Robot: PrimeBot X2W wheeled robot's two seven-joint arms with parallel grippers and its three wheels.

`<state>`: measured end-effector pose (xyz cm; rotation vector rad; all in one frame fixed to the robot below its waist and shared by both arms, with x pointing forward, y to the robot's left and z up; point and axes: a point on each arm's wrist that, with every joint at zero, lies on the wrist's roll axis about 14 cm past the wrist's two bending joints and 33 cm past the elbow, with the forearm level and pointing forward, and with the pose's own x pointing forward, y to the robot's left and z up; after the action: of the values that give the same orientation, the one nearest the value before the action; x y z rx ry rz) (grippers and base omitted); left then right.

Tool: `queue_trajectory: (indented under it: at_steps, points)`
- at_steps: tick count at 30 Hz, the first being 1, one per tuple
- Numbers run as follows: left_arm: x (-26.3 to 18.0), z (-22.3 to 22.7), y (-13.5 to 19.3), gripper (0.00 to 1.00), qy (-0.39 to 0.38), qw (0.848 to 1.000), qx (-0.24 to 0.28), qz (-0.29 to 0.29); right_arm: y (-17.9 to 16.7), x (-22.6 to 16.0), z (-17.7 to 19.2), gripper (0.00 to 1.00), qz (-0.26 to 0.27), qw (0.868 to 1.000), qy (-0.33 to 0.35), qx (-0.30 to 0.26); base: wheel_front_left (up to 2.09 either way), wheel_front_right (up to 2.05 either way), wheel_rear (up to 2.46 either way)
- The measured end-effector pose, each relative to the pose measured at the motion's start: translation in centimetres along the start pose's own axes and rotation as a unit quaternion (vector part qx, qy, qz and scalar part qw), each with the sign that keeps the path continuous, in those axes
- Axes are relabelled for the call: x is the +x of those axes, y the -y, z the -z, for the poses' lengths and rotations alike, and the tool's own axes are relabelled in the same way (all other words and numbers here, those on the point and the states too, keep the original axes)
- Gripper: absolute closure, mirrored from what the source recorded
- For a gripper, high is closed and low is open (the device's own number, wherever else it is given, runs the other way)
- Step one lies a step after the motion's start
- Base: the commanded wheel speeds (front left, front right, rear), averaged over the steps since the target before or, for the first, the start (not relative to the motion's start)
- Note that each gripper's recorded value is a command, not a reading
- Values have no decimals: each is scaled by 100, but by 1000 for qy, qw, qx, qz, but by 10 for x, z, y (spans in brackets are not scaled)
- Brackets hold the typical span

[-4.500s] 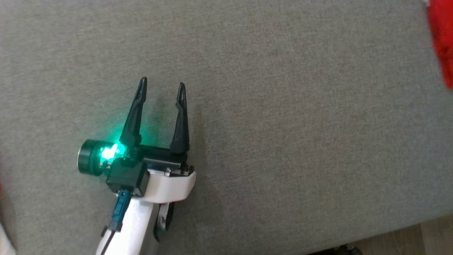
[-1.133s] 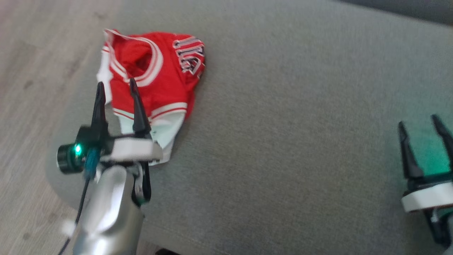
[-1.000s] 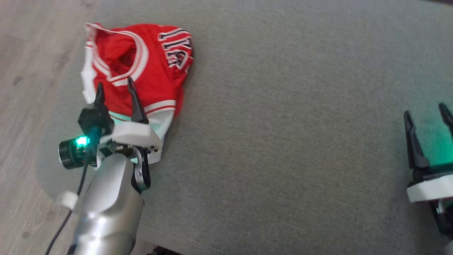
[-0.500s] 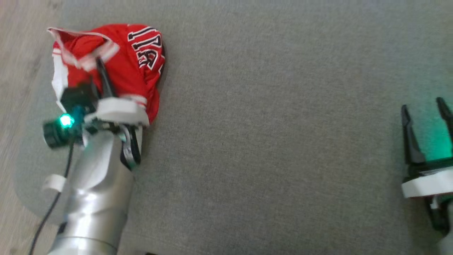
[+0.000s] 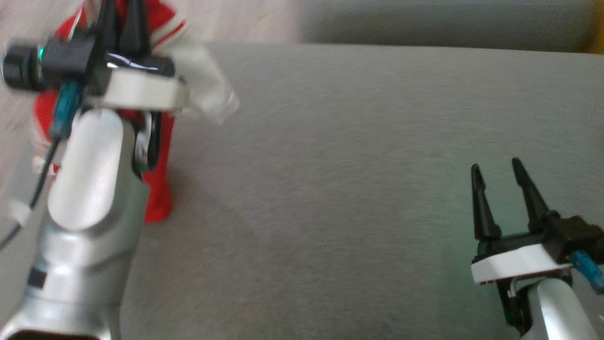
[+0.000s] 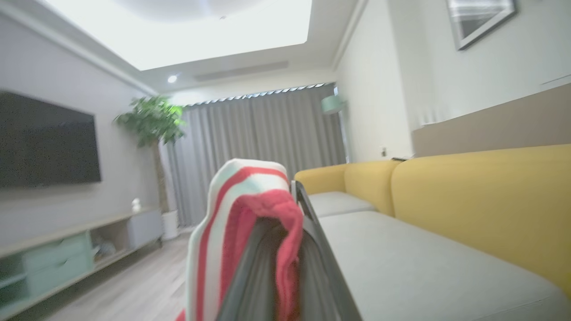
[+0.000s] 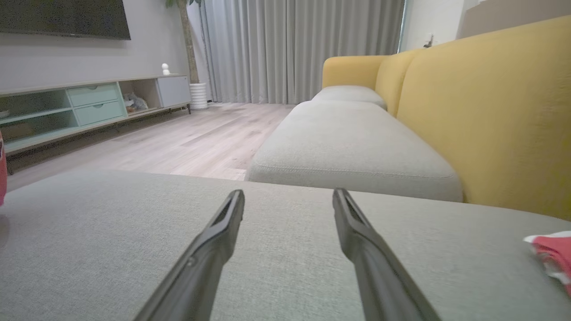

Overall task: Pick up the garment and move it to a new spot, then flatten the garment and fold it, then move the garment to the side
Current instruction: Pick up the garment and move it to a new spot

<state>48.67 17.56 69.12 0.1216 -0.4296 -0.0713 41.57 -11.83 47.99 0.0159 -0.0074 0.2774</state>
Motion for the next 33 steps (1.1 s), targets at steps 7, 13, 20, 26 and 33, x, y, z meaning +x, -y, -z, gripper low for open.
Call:
queue_trajectory:
  at_steps: [7, 13, 20, 26, 33]
  points:
    - [45, -97, 106, 100, 92, 985, 19, 142, 58, -60, -24, 0, 120, 992, 33, 20, 0, 0, 0]
    - [54, -144, 184, 100, 143, 965, -9, 221, 95, -107, -37, 0, 197, 979, 52, 15, 0, 0, 0]
    - [49, -121, 255, 100, 107, 948, -52, 295, 114, -138, -42, 0, 246, 966, 67, 32, 0, 0, 0]
    - [30, -6, 283, 100, -10, 943, -75, 325, 120, -128, -31, 0, 252, 966, 48, 42, 0, 0, 0]
    - [-106, 184, 269, 0, -253, 908, -124, 311, 114, -108, -7, 0, 236, 970, 13, 60, 0, 0, 0]
